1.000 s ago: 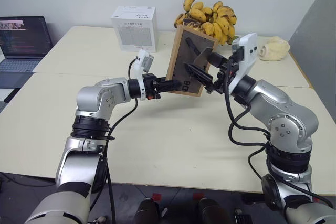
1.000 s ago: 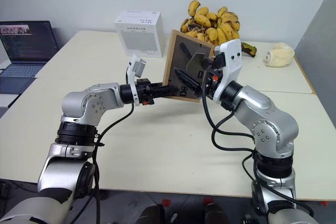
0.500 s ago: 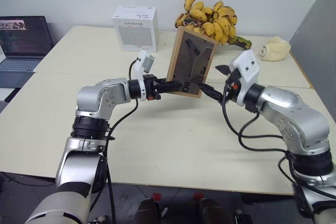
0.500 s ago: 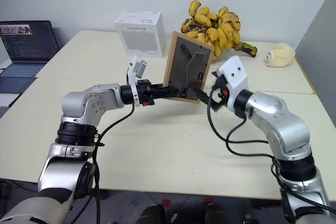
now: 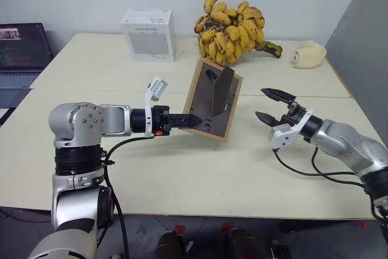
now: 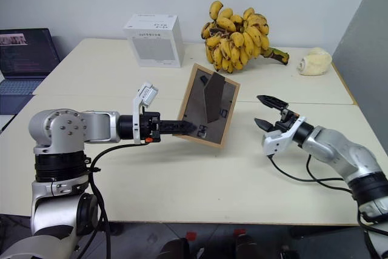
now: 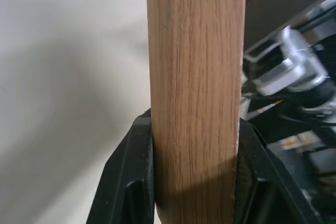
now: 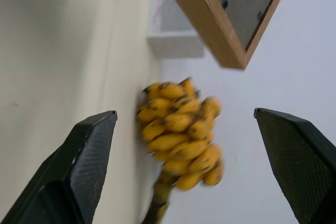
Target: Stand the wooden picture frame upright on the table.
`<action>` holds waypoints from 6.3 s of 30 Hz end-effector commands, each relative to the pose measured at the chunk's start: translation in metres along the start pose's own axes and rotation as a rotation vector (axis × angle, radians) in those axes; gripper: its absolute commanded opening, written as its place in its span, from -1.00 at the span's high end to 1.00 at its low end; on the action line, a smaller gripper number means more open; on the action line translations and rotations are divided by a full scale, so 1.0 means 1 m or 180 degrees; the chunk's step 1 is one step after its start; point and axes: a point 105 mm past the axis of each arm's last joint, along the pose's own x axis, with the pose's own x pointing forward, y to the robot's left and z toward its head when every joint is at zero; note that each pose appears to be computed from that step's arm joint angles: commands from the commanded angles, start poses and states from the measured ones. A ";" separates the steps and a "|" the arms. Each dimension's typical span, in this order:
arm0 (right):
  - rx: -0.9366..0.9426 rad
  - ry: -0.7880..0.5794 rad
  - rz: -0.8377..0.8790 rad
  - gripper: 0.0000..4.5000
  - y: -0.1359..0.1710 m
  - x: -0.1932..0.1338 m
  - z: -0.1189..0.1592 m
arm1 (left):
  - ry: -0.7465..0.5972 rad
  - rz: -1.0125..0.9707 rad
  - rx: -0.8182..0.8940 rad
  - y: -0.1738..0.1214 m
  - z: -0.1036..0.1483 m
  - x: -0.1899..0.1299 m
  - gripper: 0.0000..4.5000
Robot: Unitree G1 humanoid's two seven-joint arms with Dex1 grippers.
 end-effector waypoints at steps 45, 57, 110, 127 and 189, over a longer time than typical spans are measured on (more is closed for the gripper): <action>-0.0767 -0.1048 -0.1331 -0.95 -0.037 0.061 0.031 | 0.0114 -0.0149 -0.0189 -0.044 0.005 -0.025 0.42; -0.0753 -0.1094 -0.1327 -0.03 -0.038 0.061 0.032 | 0.0132 -0.0172 -0.0174 -0.046 0.005 -0.023 0.42; 0.0917 -0.0670 -0.0711 0.42 -0.025 0.104 0.024 | -0.1302 0.1572 0.1986 -0.064 -0.045 -0.113 -0.38; 0.5187 -0.1538 0.1092 0.42 0.005 0.120 0.061 | -0.1341 0.2059 0.1863 -0.053 -0.068 -0.120 -0.38; 0.4828 -0.0681 0.0922 -0.76 -0.065 -0.007 0.072 | -0.1158 0.1289 0.2129 -0.036 -0.031 -0.080 -0.40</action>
